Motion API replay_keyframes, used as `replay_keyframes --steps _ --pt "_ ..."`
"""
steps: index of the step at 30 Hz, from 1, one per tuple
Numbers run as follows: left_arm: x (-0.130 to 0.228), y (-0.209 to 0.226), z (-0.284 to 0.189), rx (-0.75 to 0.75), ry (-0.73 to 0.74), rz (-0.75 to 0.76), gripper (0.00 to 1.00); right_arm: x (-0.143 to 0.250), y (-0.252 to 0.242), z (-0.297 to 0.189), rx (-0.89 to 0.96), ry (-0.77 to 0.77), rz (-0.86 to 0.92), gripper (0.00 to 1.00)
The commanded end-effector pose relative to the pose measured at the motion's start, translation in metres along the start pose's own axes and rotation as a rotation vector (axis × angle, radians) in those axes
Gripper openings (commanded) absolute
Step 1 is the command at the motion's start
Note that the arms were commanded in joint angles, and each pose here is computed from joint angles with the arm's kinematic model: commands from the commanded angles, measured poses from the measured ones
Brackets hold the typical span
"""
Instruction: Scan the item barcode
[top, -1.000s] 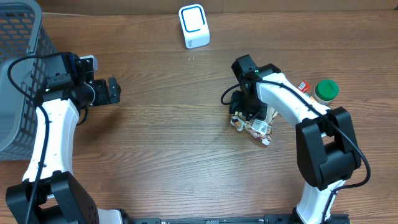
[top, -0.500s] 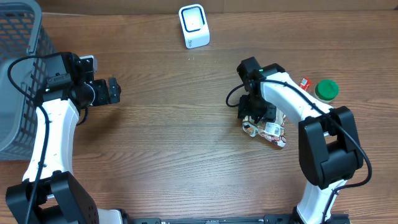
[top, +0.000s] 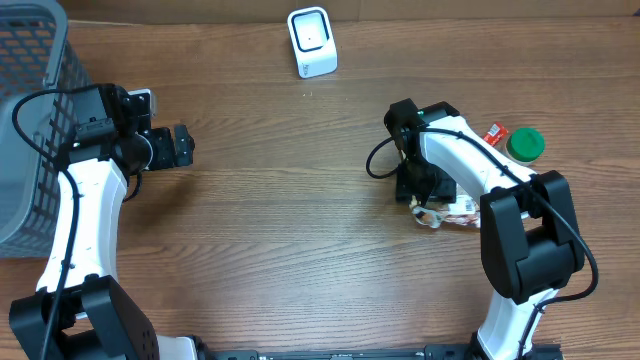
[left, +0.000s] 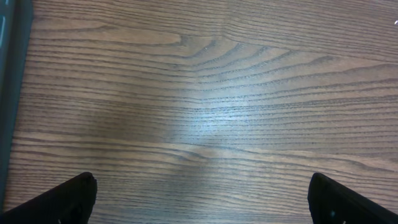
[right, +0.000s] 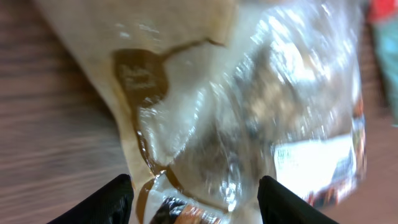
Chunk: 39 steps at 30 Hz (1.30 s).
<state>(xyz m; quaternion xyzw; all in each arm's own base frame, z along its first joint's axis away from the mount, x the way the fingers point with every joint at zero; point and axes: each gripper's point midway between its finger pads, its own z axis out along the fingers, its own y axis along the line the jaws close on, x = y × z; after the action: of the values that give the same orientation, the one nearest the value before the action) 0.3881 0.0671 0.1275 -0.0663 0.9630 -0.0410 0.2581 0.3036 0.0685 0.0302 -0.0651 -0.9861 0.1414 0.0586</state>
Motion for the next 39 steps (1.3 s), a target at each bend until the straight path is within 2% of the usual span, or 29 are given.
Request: replay_keyframes --steps 1,11,13,17,19,20,21,39 --pt "-0.006 -0.002 -0.001 0.008 -0.012 0.016 0.99 -0.005 -0.012 -0.003 0.046 -0.042 -0.003 0.66" --pt "-0.006 -0.002 -0.001 0.009 -0.012 0.016 1.0 -0.013 0.004 -0.016 -0.06 -0.084 0.009 0.65" --pt "-0.006 -0.002 -0.001 0.008 -0.012 0.016 1.0 -0.022 0.025 -0.035 -0.203 -0.137 -0.055 0.66" --pt "-0.006 -0.002 -0.001 0.008 -0.012 0.016 1.0 -0.039 0.042 -0.049 -0.297 -0.221 -0.097 0.71" --pt "-0.006 -0.002 -0.001 0.008 -0.012 0.016 1.0 -0.043 0.044 -0.05 -0.305 -0.237 -0.094 0.8" --pt "-0.006 -0.002 -0.001 0.008 -0.012 0.016 1.0 -0.044 0.044 -0.051 -0.308 -0.243 -0.093 0.96" --pt "-0.006 -0.002 -0.001 0.008 -0.013 0.016 1.0 -0.045 0.045 -0.051 -0.309 -0.245 -0.093 1.0" --pt "-0.006 -0.002 -0.001 0.008 -0.012 0.015 1.0 -0.046 0.045 -0.051 -0.311 -0.249 -0.092 1.0"
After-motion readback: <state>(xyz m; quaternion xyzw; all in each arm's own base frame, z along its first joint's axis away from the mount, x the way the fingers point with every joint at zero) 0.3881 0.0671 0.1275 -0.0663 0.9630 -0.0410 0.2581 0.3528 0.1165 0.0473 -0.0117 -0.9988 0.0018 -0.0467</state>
